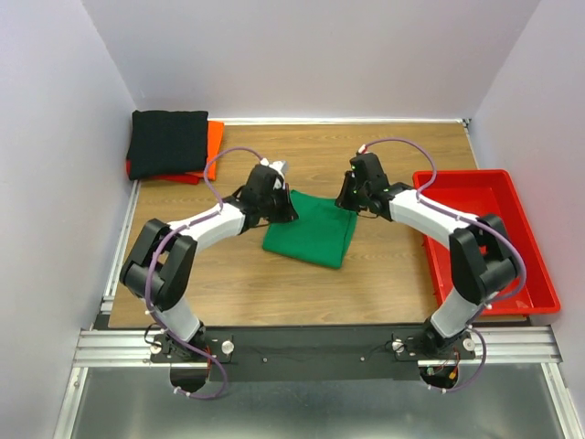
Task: Fold and stack the t-shirts
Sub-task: Fold the tshirt
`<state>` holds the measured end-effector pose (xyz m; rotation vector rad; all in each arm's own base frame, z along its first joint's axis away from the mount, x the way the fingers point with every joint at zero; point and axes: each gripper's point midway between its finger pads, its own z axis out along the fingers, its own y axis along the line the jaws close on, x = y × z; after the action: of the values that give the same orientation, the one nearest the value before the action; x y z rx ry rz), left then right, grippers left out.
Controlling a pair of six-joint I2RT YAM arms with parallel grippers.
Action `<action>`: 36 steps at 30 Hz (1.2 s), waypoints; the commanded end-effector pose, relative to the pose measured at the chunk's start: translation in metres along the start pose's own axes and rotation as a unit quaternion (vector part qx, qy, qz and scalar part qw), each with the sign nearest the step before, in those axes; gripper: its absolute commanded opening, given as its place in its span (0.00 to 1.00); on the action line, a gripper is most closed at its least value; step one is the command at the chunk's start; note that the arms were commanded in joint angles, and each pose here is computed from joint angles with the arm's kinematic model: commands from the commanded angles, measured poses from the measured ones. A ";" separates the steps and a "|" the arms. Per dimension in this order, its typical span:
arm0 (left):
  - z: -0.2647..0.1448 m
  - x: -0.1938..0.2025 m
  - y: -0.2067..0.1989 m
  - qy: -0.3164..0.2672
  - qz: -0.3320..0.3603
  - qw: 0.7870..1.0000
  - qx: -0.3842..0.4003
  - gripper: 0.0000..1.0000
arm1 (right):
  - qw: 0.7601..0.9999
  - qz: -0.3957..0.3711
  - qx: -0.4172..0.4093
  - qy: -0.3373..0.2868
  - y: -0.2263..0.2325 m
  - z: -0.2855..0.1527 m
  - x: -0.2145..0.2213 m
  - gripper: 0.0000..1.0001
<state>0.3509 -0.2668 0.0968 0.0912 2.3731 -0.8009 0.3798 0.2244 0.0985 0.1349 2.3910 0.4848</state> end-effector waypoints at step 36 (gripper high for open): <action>0.010 -0.014 0.071 0.047 0.040 0.998 -0.002 0.80 | 0.999 0.021 0.032 -0.002 -0.052 -0.020 -0.008 0.70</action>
<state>0.4005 -0.1902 0.0729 0.0615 2.3979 -0.6335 0.3942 0.1715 0.1099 0.2200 2.3518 0.4139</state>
